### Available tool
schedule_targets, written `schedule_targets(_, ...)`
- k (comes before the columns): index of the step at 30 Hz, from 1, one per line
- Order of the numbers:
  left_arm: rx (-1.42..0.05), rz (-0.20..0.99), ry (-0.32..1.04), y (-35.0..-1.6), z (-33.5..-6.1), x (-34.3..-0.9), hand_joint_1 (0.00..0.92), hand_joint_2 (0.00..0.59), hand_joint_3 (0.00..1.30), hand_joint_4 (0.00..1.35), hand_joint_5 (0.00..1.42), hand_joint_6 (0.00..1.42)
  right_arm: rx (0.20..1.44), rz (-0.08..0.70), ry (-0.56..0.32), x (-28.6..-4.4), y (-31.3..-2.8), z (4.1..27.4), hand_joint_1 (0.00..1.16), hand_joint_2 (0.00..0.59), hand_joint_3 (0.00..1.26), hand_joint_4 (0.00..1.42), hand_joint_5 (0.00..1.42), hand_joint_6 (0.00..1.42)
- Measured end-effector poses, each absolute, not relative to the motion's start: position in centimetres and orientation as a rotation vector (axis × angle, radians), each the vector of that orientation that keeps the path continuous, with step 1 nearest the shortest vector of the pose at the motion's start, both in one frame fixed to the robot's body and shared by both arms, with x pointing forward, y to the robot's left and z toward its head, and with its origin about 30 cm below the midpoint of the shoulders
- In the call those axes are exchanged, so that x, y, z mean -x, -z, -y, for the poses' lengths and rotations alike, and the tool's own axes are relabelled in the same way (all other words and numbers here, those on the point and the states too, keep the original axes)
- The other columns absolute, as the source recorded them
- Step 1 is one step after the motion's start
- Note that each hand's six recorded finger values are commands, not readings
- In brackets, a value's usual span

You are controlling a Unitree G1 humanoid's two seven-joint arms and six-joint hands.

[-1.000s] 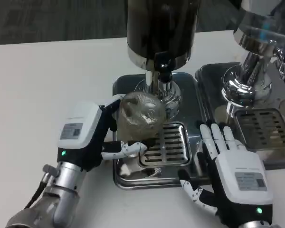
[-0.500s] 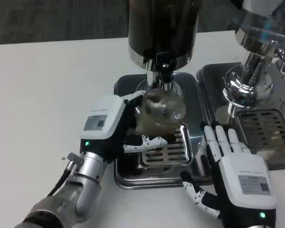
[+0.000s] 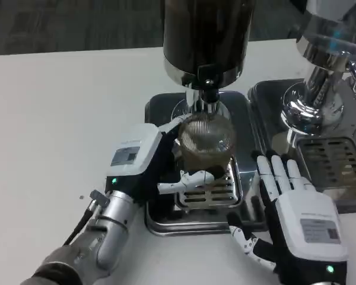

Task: Grasp the cup under the faucet to collect the drink, then remove the cup.

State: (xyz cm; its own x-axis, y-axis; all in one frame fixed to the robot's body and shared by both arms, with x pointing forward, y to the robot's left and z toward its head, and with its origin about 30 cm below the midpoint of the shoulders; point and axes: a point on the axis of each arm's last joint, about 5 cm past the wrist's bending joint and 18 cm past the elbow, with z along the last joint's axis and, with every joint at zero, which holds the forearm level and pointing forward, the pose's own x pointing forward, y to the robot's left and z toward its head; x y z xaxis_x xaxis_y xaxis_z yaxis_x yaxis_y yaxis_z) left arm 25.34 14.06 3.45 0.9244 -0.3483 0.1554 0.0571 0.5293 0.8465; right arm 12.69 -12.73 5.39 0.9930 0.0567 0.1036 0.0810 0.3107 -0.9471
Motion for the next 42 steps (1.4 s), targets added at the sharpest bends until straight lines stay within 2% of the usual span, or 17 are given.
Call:
schedule_targets(6,-0.966,0.323,0.260,-3.8,-14.7,-25.5,0.002,0.001,0.05,0.19,0.61,0.79,1.254,0.123,0.015,-12.8,-5.4,12.8,0.43,0.375,0.01,0.00,0.00,0.16)
schedule_targets(11,-0.936,0.340,0.264,-3.8,-15.5,-25.1,0.000,0.000,0.01,0.15,0.54,0.66,1.243,0.114,0.021,-12.9,-5.4,13.0,0.42,0.370,0.01,0.00,0.00,0.16)
schedule_targets(18,-0.834,0.354,0.225,-4.0,-19.2,-23.5,0.000,0.000,0.00,0.20,0.51,0.60,1.164,0.062,0.071,-13.4,-5.5,14.1,0.42,0.365,0.01,0.00,0.00,0.16)
schedule_targets(22,-0.771,0.440,0.168,-5.0,-20.4,-22.9,0.000,0.000,0.00,0.01,0.28,0.25,1.121,0.049,0.070,-13.6,-5.3,14.4,0.42,0.362,0.00,0.00,0.00,0.16)
schedule_targets(26,-0.713,0.512,0.157,-6.3,-20.9,-22.8,0.000,0.017,0.00,0.00,0.14,0.09,1.081,0.035,0.072,-14.0,-5.1,14.7,0.42,0.357,0.00,0.00,0.00,0.15)
schedule_targets(35,-0.542,0.688,0.243,-10.1,-20.7,-23.0,0.000,0.025,0.00,0.00,0.00,0.00,1.063,0.046,0.072,-14.5,-5.1,14.7,0.42,0.364,0.00,0.00,0.00,0.15)
schedule_targets(42,-0.476,0.674,0.385,-11.5,-20.3,-23.8,0.000,0.023,0.00,0.00,0.01,0.00,1.061,0.043,0.077,-14.5,-5.1,14.8,0.42,0.366,0.00,0.00,0.00,0.15)
